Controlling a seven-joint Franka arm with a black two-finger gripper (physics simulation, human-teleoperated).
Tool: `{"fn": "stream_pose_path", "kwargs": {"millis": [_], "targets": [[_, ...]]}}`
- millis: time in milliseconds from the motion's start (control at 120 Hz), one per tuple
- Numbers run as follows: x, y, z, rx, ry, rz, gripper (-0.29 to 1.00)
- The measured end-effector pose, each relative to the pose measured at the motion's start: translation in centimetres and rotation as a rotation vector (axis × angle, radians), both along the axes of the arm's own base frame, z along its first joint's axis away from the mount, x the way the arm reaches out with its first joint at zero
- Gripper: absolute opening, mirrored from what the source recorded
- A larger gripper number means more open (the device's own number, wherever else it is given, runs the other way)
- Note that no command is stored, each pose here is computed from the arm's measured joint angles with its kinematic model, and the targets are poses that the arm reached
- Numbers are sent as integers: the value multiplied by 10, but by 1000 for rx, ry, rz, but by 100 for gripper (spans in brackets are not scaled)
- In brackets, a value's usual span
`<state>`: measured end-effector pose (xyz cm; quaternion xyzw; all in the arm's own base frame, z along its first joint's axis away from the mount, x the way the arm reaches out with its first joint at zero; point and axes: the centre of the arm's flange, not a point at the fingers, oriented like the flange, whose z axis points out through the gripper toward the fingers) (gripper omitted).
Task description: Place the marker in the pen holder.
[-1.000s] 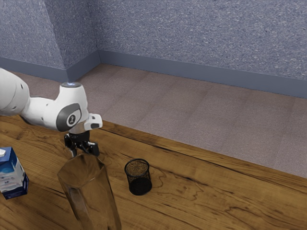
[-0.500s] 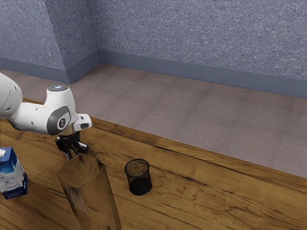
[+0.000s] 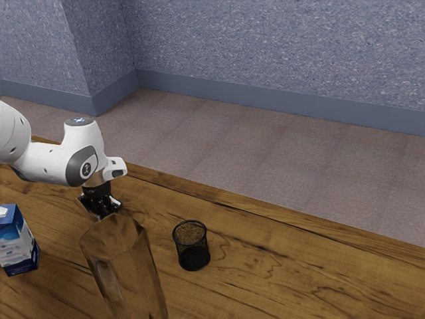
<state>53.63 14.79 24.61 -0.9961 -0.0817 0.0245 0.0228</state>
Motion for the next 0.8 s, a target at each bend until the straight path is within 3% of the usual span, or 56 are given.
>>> {"fn": "stream_pose_path", "kwargs": {"millis": [283,433,592,800], "targets": [[1,-2,2,-12,-3,26,1],[9,-18,75,-5,-93,-2,1],[23,-99,164,-10,-192,-145,0],[19,-237,228,-43,-248,-380,0]]}}
